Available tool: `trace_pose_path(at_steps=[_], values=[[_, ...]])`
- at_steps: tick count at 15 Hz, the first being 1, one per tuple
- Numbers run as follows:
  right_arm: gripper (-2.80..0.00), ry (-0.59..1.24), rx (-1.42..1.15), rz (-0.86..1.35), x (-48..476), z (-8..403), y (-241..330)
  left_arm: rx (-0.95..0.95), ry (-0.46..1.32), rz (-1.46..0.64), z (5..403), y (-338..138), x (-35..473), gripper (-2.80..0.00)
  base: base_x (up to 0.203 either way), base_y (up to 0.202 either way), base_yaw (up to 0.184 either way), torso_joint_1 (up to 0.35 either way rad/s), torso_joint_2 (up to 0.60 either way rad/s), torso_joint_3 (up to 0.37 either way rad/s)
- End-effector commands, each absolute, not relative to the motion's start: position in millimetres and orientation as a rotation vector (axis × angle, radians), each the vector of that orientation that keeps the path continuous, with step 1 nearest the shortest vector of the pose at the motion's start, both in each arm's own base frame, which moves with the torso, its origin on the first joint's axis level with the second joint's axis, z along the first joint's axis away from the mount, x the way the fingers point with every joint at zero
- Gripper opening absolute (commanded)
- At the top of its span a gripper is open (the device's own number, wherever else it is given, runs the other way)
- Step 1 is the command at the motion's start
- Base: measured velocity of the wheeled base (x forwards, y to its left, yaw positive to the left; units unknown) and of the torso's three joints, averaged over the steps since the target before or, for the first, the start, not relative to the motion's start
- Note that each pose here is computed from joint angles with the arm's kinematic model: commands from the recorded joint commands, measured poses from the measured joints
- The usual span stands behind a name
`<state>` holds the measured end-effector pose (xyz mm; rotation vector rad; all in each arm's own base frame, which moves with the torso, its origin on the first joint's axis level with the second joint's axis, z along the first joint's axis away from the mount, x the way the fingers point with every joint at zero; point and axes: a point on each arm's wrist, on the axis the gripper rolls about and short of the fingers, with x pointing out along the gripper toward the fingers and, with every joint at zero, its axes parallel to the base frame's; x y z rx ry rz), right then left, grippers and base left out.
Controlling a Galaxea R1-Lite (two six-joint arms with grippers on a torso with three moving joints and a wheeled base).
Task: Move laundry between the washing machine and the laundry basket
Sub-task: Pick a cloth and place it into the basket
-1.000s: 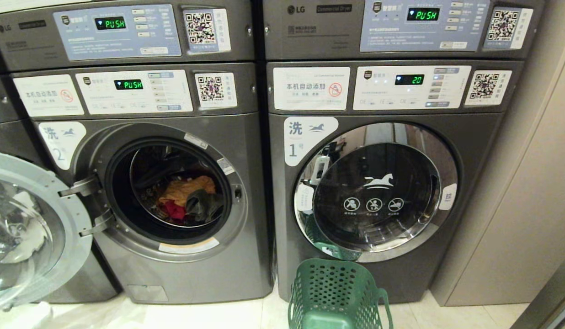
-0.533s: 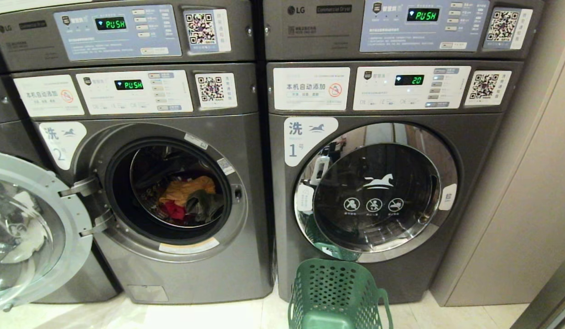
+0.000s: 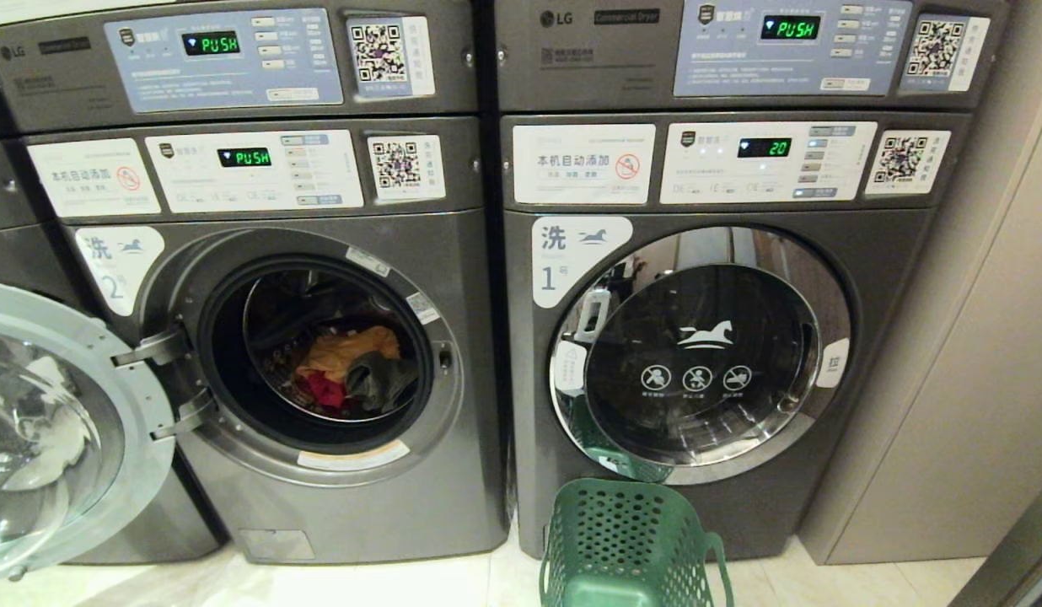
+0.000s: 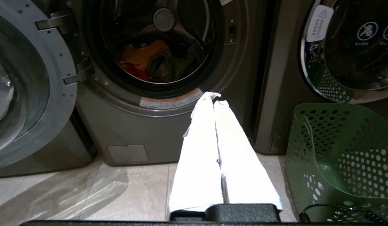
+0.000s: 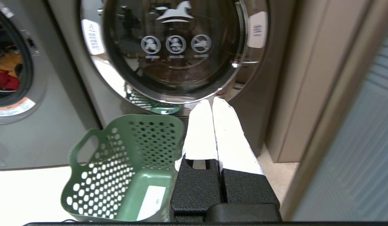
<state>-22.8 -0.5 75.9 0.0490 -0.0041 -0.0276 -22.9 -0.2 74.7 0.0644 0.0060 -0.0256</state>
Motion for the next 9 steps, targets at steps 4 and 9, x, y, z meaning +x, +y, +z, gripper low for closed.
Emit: trace_pose_path(at_steps=[4, 9], values=[[-2.80, -0.004, 0.046, -0.028, -22.7, 76.0, -0.5, 0.067, 0.007, -0.026, 74.7, -0.2, -22.8, -2.80, 0.000, 0.191, -0.001, 0.004, 0.00, 0.003], [-2.80, -0.004, 0.052, -0.028, -22.7, 76.0, -0.5, 0.057, 0.007, -0.023, 74.7, -0.1, -22.8, -2.80, 0.000, 0.196, -0.001, 0.001, 0.00, 0.003]])
